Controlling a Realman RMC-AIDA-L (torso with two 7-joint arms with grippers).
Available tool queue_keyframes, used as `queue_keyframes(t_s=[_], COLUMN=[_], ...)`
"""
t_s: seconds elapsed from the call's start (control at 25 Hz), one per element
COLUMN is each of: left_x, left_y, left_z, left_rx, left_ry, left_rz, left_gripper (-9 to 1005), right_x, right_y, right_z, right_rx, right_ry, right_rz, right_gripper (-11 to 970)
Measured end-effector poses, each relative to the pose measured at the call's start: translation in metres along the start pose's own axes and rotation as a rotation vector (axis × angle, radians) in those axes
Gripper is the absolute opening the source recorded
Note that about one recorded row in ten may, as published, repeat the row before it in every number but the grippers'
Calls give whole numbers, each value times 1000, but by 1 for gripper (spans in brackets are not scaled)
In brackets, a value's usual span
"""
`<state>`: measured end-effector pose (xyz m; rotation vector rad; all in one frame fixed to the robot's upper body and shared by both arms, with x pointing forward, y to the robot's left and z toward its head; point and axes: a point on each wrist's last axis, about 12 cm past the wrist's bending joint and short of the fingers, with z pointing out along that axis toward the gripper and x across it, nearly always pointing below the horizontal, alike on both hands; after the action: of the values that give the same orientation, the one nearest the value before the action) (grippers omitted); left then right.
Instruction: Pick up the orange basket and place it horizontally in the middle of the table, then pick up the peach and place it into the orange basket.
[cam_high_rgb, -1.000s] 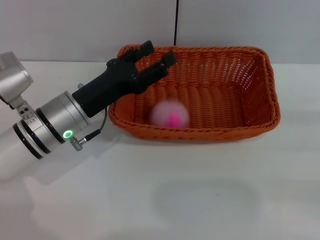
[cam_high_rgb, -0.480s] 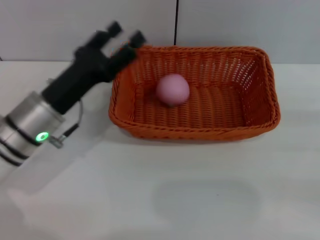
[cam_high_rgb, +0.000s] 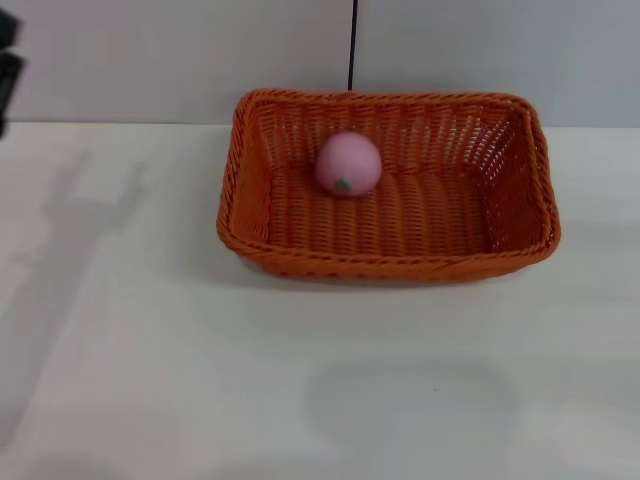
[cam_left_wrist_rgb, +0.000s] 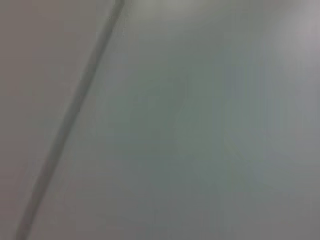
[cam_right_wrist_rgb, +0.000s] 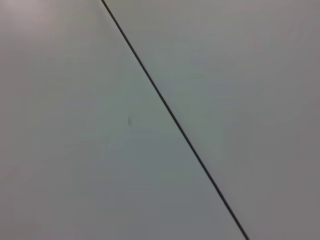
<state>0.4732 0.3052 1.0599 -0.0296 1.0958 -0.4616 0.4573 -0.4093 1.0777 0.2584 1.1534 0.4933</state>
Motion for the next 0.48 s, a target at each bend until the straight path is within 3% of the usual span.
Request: queue_keyframes(t_s=[0.24,0.48], left_x=[-11,-12], left_y=[17,19], left_z=[-17,-19], left_rx=[-119,-131], left_ry=[-34,-37], left_rz=[44,46], left_gripper=[815,815], right_x=[-2,-4], right_y=[-4,-6], right_z=[-7,-13], right_rx=[45,77], right_ry=[-31,-47], right_rz=[1,-10], right_gripper=[537,537])
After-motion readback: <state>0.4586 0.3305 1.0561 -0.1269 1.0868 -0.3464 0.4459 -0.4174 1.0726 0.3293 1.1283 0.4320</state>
